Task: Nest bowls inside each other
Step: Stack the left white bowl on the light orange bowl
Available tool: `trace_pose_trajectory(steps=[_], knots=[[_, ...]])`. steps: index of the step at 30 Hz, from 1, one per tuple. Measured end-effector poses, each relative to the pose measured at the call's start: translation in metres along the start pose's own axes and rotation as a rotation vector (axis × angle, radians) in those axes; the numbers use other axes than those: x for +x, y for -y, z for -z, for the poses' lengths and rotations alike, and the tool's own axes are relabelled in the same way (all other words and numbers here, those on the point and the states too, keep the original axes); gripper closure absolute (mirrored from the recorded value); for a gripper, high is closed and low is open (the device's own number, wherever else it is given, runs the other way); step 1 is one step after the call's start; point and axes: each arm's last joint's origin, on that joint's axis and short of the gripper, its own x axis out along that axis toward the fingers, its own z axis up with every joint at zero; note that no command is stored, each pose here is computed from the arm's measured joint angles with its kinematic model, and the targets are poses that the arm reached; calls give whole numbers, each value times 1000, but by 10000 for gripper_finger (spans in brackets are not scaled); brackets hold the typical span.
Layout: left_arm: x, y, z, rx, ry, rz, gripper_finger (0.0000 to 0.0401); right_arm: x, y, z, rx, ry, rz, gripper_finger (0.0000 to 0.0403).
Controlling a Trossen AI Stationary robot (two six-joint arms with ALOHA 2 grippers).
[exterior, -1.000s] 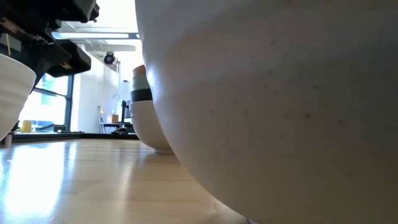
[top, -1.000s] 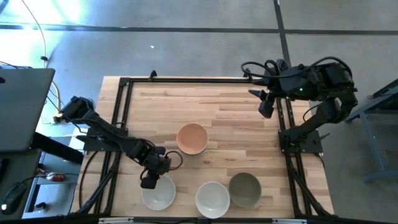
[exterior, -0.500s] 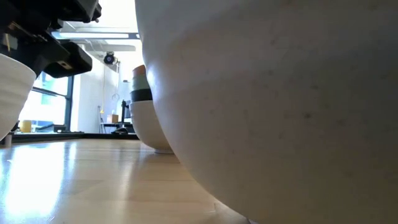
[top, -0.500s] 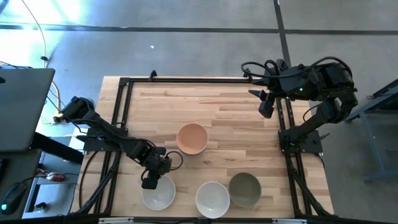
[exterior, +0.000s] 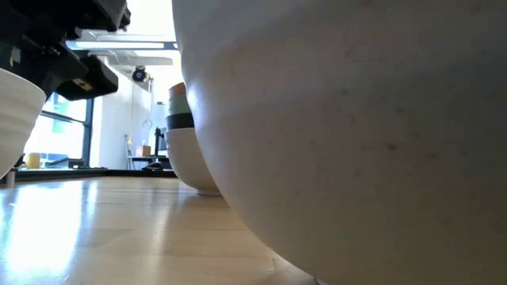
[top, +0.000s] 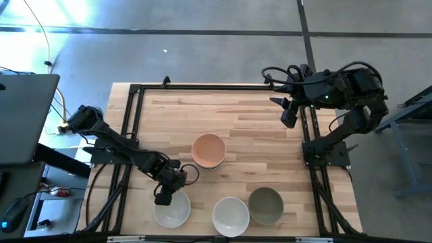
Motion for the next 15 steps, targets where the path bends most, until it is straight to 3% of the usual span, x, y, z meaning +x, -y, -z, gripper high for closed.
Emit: trace_pose_trajectory(steps=[10,15], knots=[[26,1,-2,-7,-80,33,316,0,0,0,0,-1,0,265],[26,0,-2,-13,-95,44,374,0,0,0,4,0,0,265]])
